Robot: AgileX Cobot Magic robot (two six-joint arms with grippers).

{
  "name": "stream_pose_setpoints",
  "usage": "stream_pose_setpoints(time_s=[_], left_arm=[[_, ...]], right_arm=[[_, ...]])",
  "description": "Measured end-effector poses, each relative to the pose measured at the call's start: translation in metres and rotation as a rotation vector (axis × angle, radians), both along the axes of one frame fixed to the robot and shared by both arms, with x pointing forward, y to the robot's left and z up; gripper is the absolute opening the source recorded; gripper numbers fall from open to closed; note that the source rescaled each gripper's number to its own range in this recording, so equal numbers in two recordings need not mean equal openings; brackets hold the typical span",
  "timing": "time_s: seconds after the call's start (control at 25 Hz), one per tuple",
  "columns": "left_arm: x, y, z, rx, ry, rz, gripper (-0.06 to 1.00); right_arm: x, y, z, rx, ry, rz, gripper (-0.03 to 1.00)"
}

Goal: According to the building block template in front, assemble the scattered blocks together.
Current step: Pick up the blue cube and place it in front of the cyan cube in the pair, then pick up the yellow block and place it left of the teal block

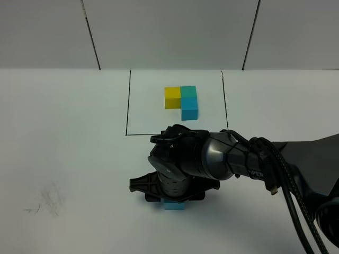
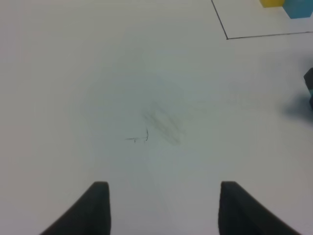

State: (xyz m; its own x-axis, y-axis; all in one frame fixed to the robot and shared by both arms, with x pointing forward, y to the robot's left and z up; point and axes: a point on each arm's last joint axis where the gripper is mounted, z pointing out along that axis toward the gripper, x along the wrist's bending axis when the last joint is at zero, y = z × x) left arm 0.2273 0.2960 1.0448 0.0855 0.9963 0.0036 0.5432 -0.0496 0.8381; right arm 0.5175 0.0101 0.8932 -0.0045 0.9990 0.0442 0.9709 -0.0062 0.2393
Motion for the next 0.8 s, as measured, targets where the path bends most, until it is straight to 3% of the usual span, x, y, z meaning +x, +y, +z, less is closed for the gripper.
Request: stream_pose_setpoints(time_s=[0.2,0.52,0.8], left_arm=[[0.0,0.0,0.0,0.0,0.0,0.0,0.29],[0.0,0.0,0.0,0.0,0.0,0.0,0.29],[0.0,0.0,0.0,0.0,0.0,0.0,0.29]], right_arm=[[-0.002,-0.003,0.004,-0.023,0.012,0.004,0.55],[-0.002,-0.006,0.037,-0.019,-0.032,0.047,0.58],[-0.005,-0.013,0.085,-0.008,-0.141,0.195,0.74]])
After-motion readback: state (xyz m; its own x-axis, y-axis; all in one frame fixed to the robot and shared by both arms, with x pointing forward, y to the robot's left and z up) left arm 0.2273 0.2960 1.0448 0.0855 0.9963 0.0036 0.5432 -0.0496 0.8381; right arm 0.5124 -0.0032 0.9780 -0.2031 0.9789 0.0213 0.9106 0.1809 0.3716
